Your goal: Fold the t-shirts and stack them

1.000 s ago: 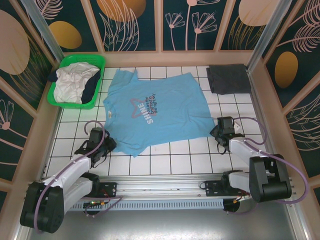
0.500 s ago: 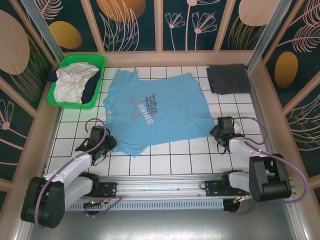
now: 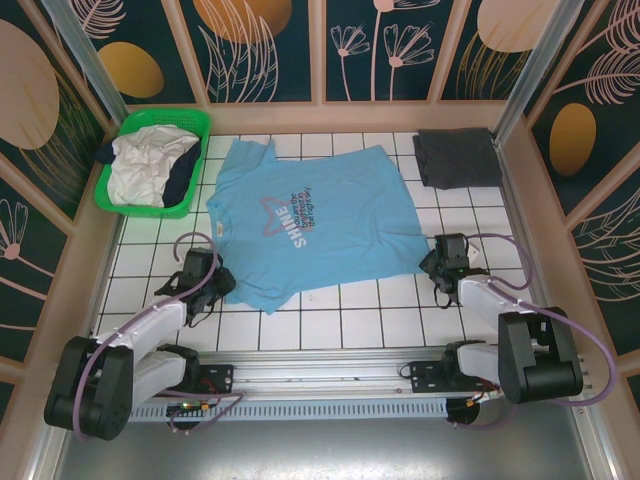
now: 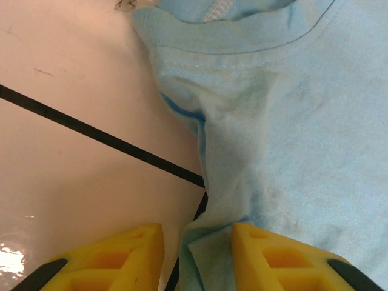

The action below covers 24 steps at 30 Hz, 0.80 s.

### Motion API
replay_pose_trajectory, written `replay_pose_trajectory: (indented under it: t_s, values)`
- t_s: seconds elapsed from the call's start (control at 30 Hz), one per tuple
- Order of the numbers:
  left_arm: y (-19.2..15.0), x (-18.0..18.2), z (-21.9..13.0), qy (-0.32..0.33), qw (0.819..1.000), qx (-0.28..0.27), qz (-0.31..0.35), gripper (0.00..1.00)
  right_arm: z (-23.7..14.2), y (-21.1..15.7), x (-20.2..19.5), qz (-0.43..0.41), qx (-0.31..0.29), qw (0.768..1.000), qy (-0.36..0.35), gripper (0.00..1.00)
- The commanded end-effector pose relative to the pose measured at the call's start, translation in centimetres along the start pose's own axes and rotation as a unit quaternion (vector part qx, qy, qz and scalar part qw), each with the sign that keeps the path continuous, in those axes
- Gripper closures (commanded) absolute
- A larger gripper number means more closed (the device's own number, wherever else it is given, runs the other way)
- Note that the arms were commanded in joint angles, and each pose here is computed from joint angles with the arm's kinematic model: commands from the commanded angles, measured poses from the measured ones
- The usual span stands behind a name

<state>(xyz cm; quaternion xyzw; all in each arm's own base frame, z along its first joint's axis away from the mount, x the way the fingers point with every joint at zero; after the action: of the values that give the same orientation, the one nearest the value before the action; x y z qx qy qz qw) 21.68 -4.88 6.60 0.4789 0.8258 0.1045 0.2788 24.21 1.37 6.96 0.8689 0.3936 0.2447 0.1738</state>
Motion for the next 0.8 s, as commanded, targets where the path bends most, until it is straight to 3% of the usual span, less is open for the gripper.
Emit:
replay_pose_trajectory:
  t_s: [0.0, 0.27, 0.77]
  values:
    - [0.8, -0.7, 0.2, -0.006, 1.0, -0.011, 0.012, 0.64, 0.5, -0.9, 1.3, 0.002, 0.026, 0.998, 0.058, 0.4]
    - [1.7, -1.4, -0.9, -0.016, 0.999, -0.027, 0.018, 0.71, 0.4, -0.9, 1.2, 0.002, 0.023, 0.998, 0.058, 0.4]
    - [-0.8, -2.4, -1.8, -0.069, 0.997, 0.011, 0.023, 0.68, -0.2, -0.7, 1.2, 0.0, 0.009, 0.997, 0.072, 0.41]
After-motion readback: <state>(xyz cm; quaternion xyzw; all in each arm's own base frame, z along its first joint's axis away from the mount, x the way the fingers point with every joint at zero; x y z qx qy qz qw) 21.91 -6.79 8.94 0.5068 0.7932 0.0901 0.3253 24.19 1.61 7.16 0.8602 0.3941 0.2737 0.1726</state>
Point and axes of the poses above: each hand's point on the last joint's axis, 136 mm out from that joint toward the fingers, its own z axis out along the fingers, its own x axis along the line the jaws close on, y = z × x, the point moved 6 cm from there along -z, back along the fingers, and after that the axes turned 1 degree about z, right-handed, at the moved point
